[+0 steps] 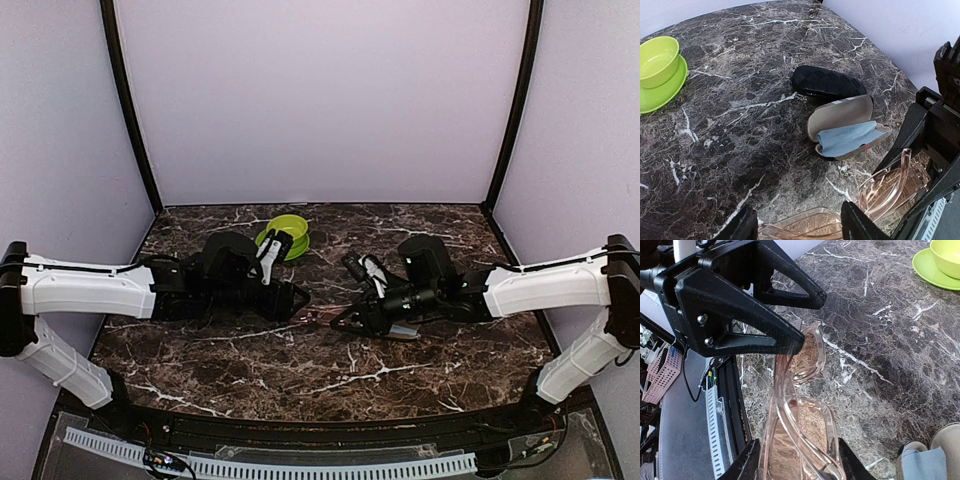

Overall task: Organize the sunglasses
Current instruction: Close the right temple of the sunglasses, then pass from the right arm to the left

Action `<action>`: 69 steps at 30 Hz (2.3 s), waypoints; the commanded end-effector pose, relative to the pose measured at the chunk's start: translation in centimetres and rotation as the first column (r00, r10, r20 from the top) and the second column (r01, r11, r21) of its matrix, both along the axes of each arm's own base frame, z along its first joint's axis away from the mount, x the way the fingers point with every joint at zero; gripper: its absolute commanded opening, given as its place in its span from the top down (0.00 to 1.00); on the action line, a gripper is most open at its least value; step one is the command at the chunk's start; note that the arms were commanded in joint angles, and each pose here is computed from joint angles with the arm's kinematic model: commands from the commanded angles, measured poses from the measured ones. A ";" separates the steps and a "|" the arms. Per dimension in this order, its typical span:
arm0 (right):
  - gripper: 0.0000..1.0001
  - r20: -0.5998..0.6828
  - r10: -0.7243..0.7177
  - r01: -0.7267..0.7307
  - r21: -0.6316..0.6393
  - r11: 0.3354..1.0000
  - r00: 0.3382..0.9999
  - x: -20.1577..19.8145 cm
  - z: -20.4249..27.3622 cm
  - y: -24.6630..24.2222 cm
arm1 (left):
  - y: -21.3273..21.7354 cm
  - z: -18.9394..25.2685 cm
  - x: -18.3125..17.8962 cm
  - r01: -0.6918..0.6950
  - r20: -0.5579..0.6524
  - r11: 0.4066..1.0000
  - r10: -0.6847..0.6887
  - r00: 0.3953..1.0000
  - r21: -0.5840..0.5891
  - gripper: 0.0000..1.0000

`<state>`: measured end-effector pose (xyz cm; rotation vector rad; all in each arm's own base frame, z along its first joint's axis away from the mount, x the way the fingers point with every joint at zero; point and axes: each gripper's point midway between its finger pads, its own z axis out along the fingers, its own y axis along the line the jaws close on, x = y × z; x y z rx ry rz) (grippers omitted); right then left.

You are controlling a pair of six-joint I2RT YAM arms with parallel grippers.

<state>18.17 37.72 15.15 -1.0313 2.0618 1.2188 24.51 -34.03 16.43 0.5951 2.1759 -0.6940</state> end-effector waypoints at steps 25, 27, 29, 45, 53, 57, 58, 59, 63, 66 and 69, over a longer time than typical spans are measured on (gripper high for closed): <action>0.71 -0.042 0.061 -0.061 -0.004 0.998 0.997 -1.8 1.2 -0.3 | -2.0 5.5 -5.0 0.445 0.202 0.891 -0.453 0.868 0.084 0.36; 0.72 -0.077 0.049 -0.050 -0.009 0.999 0.996 -1.7 1.4 -0.2 | -1.8 5.2 -5.5 0.485 0.230 0.866 -0.500 0.835 0.122 0.33; 0.72 -0.128 0.031 -0.035 -0.026 0.999 0.991 -1.7 1.2 -0.1 | -1.6 4.9 -6.2 0.522 0.261 0.838 -0.546 0.796 0.161 0.30; 0.72 -0.480 0.003 0.020 0.044 0.999 0.877 -2.4 2.5 -0.5 | -0.2 1.6 -8.9 0.630 0.343 0.678 -0.735 0.585 0.379 0.22; 0.72 -0.524 0.023 0.010 0.060 0.998 0.852 -2.7 2.3 -0.2 | -1.8 0.5 -7.2 0.558 0.370 0.669 -0.740 0.561 0.491 0.21; 0.73 -0.536 0.029 0.007 0.066 0.998 0.844 -2.8 2.2 -0.1 | -2.9 0.1 -6.5 0.519 0.378 0.664 -0.740 0.556 0.538 0.21; 0.73 -0.539 0.030 0.007 0.065 0.998 0.842 -2.9 2.1 0.0 | -3.0 -0.1 -6.4 0.512 0.376 0.661 -0.742 0.555 0.548 0.21; 0.73 -0.541 0.028 0.009 0.065 0.998 0.841 -2.8 2.1 0.0 | -3.2 -0.3 -6.3 0.505 0.374 0.657 -0.744 0.554 0.560 0.22; 0.73 -0.552 0.023 0.010 0.056 0.998 0.833 -2.8 1.4 0.0 | -3.7 -0.6 -5.8 0.475 0.379 0.660 -0.737 0.560 0.582 0.25; 0.73 -0.558 0.020 0.010 0.052 0.999 0.830 -2.8 1.0 0.1 | -4.0 -0.6 -5.8 0.463 0.385 0.665 -0.732 0.562 0.586 0.26; 0.73 -0.561 0.021 0.008 0.050 0.999 0.827 -2.9 0.8 0.0 | -4.0 -0.6 -5.8 0.454 0.386 0.666 -0.729 0.565 0.593 0.26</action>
